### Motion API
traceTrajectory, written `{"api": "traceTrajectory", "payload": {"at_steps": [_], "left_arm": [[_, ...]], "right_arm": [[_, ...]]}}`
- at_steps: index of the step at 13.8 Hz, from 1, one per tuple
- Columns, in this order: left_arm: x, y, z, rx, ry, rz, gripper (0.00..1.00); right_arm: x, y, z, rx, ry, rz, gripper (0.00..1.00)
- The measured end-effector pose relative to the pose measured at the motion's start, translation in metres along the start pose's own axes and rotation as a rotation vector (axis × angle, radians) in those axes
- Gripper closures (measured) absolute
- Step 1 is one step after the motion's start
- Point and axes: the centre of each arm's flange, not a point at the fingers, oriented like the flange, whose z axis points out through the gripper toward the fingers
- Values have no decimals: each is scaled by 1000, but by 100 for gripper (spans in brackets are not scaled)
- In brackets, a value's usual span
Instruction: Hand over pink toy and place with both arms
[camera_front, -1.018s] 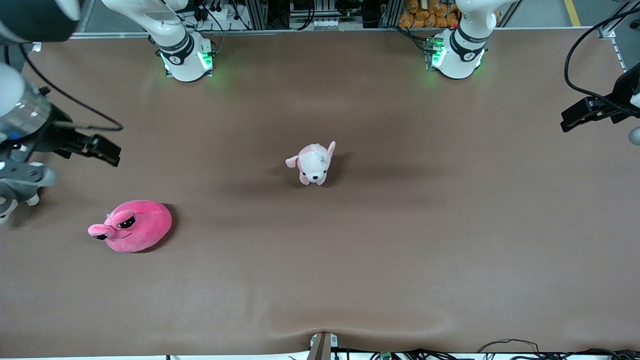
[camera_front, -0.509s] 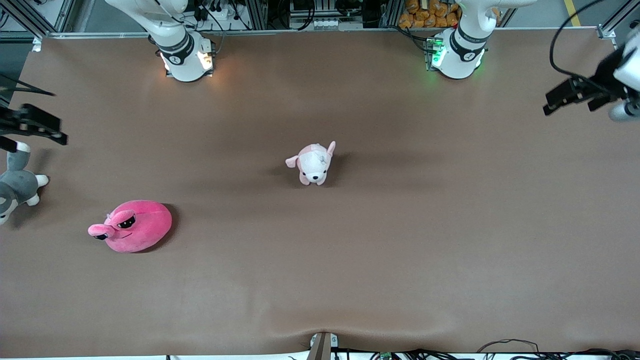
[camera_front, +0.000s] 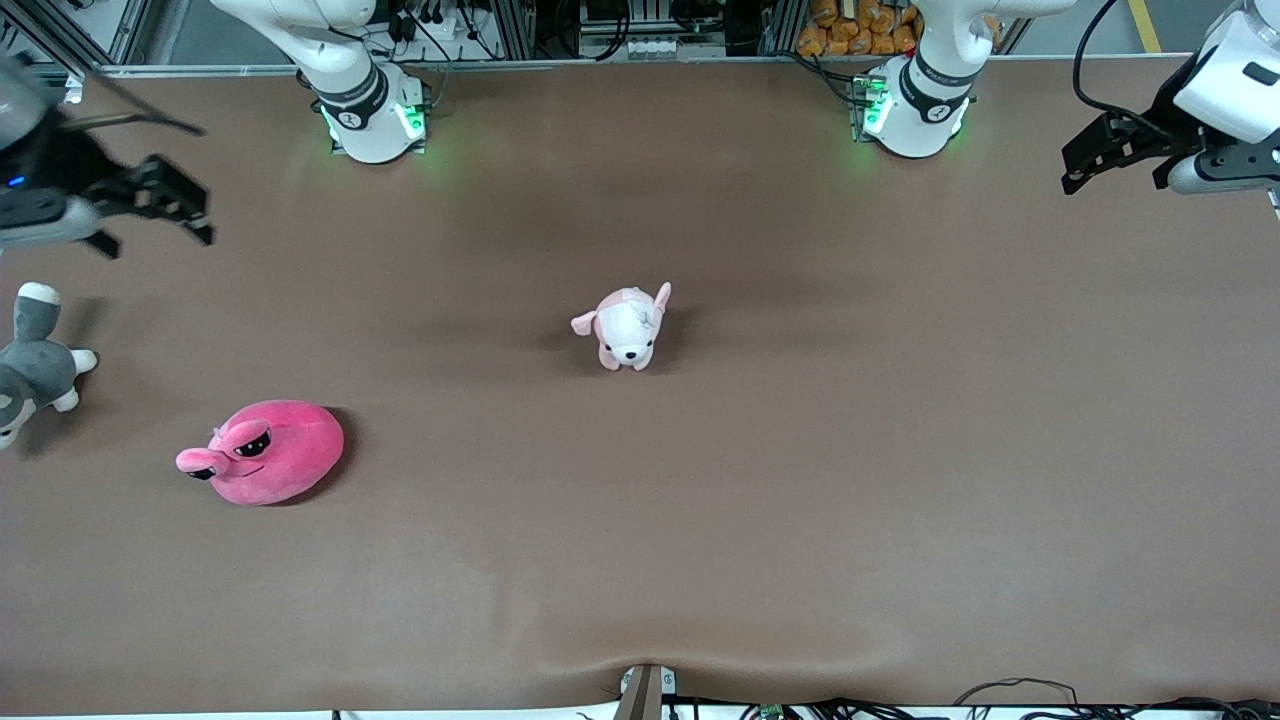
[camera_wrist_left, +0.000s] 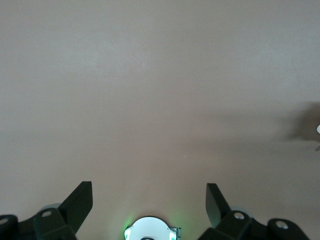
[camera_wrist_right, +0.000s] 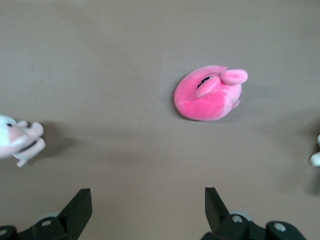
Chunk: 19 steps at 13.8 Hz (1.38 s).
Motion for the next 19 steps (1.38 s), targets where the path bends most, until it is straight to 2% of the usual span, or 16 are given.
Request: {"api": "traceTrajectory", "payload": {"at_steps": [2,4,7,10,14,19], "left_arm": [[0,3,0,1,0,7,0],[-1,5,0,2,1,11,0],[1,3,-2,2,6,11,0],[3,2,-3,1,7,8,0],[11,-1,-6,0,7,1,0],[21,0,-12,1,-8,0,0]], "right_arm": [[-1,-12,-8,-10,14,47,0],[5,0,-16,-27,5,54,0],[16,13,-17,-82,-13,-51,0],[21,21,-11,-73,-28,-70,0],[23,30,-9,-21,-35,-52,0],[22,33,-9,-16,-36,-48,0]]}}
